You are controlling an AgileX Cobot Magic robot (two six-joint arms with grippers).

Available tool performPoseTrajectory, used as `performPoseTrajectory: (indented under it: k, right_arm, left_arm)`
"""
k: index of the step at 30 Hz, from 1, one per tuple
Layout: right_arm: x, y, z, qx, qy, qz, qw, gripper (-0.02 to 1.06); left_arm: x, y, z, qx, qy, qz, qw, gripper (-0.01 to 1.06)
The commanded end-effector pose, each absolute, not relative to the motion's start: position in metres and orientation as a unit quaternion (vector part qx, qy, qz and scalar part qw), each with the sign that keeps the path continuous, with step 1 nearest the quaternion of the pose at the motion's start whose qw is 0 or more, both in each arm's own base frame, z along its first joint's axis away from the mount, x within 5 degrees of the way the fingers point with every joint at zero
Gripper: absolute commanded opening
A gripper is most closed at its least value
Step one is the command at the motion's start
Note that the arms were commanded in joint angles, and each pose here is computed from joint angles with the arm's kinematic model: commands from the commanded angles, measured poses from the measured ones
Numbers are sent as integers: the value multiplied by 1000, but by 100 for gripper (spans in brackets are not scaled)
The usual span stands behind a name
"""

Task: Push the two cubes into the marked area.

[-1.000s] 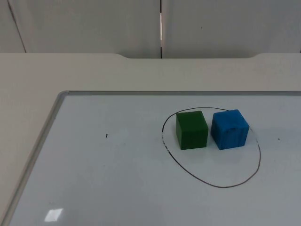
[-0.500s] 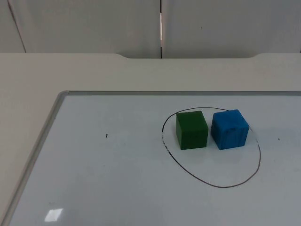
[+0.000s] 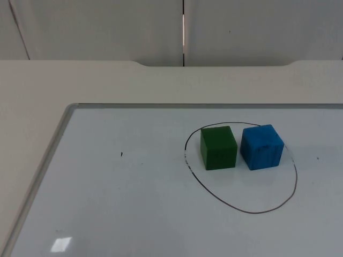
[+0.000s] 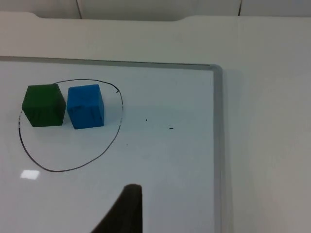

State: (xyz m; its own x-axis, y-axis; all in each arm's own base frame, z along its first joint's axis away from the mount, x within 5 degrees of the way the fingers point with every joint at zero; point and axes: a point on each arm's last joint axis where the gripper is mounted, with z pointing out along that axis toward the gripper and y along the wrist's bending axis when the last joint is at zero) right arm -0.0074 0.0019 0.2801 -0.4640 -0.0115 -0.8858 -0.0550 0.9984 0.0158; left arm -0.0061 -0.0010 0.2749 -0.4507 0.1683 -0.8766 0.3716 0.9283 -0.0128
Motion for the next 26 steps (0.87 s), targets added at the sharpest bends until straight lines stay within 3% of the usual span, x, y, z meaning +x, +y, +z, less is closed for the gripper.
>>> performPoseTrajectory:
  k: [1, 26]
  right_arm:
    - [-7, 2, 280, -20, 854, 18, 520, 105]
    - [-7, 2, 280, -20, 854, 18, 520, 105]
  left_arm:
    - [-6, -1, 275, 158, 843, -102, 503, 105]
    - [-5, -3, 275, 31, 858, -25, 513, 105]
